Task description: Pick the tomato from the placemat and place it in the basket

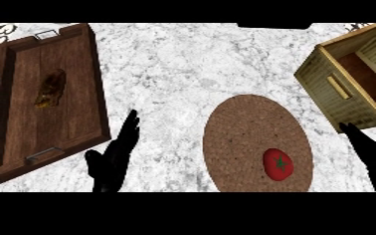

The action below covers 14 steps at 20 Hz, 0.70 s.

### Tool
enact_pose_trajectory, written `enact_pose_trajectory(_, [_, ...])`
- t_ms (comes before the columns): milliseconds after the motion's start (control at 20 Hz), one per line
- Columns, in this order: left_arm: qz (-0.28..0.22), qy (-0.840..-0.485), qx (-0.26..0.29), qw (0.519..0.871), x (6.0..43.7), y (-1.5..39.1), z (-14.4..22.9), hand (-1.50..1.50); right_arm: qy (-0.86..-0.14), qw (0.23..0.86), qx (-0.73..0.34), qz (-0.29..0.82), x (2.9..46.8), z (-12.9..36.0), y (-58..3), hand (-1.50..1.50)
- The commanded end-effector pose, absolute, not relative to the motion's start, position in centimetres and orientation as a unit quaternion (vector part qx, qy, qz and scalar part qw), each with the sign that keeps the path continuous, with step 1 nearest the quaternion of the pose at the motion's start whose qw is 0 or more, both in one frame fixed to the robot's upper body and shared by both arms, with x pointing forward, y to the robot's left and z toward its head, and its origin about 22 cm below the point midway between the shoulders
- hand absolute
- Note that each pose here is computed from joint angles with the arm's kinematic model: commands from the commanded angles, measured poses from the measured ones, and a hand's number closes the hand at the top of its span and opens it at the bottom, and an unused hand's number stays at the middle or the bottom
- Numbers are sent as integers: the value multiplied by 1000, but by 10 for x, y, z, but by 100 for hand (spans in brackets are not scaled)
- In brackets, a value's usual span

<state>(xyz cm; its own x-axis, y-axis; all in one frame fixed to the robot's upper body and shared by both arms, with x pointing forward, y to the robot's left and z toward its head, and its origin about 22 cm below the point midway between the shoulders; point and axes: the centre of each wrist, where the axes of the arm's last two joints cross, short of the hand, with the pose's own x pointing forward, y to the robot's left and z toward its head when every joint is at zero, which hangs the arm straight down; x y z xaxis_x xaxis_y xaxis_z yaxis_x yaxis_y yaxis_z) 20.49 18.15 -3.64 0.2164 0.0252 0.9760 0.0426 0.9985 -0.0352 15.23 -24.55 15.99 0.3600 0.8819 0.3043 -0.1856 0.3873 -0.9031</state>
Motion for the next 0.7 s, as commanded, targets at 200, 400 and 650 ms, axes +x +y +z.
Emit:
enact_pose_trajectory(200, [9, -741, 23, 671, 244, 210, 12, 0, -403, 733, -408, 365, 151, 164, -231, -150])
enact_pose_trajectory(400, [18, -736, 27, 676, 249, 212, 19, 0, -415, 740, -390, 358, 150, 151, -221, -150])
enact_pose_trajectory(650, [18, -736, 36, 676, 241, 225, 9, 0, -418, 731, -398, 363, 151, 146, -216, -150])
